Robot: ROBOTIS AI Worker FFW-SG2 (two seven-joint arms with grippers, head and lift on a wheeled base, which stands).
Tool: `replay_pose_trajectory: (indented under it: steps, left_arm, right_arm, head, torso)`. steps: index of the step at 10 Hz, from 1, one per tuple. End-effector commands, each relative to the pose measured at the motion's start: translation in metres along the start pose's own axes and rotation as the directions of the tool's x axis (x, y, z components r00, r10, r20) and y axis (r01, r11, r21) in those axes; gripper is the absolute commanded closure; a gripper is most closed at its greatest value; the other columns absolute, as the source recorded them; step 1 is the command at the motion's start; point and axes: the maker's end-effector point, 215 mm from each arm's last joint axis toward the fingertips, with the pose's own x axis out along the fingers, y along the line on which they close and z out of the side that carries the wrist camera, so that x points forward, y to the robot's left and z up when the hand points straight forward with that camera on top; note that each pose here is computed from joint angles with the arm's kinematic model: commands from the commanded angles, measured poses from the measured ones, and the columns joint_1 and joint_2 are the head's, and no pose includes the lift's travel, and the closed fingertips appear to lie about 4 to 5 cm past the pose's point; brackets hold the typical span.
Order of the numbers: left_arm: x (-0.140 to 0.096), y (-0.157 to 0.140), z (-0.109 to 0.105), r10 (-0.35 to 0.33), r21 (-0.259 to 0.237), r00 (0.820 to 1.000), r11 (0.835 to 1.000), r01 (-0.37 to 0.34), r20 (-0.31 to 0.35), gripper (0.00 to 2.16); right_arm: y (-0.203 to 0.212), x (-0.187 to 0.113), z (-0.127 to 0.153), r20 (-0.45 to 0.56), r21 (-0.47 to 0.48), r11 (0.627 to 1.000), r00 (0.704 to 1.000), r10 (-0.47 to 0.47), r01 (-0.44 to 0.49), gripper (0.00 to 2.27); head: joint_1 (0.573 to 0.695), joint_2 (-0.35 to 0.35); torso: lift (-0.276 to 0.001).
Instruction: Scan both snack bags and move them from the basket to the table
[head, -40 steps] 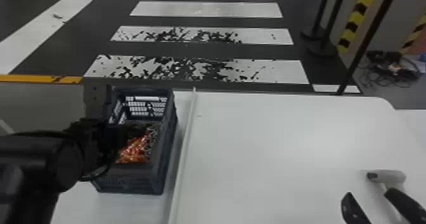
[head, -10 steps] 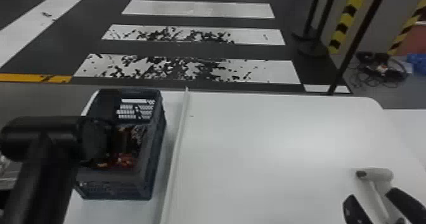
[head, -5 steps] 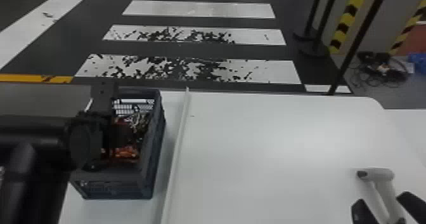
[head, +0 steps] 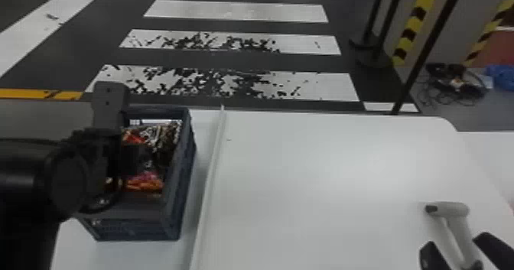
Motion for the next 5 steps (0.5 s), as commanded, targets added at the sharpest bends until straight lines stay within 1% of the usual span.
replay_pose_trajectory:
  steps: [1, 5]
  left_arm:
    - [-0.010, 0.005, -0.002, 0.007, -0.002, 1.000, 1.000, -0.007, 0.000, 1.89]
    - [-0.029, 0.021, 0.007, 0.036, 0.000, 0.999, 0.999, -0.036, 0.041, 1.89]
  right_arm:
    - [0.001, 0.000, -0.001, -0.002, 0.000, 1.000, 1.000, 0.002, -0.002, 0.08]
    - [0.002, 0.000, -0.001, -0.002, 0.001, 1.000, 1.000, 0.006, -0.006, 0.08]
  head:
    - [0.695, -0.010]
    - [0.695, 0.014]
  torso:
    - [-0.098]
    - [-0.098]
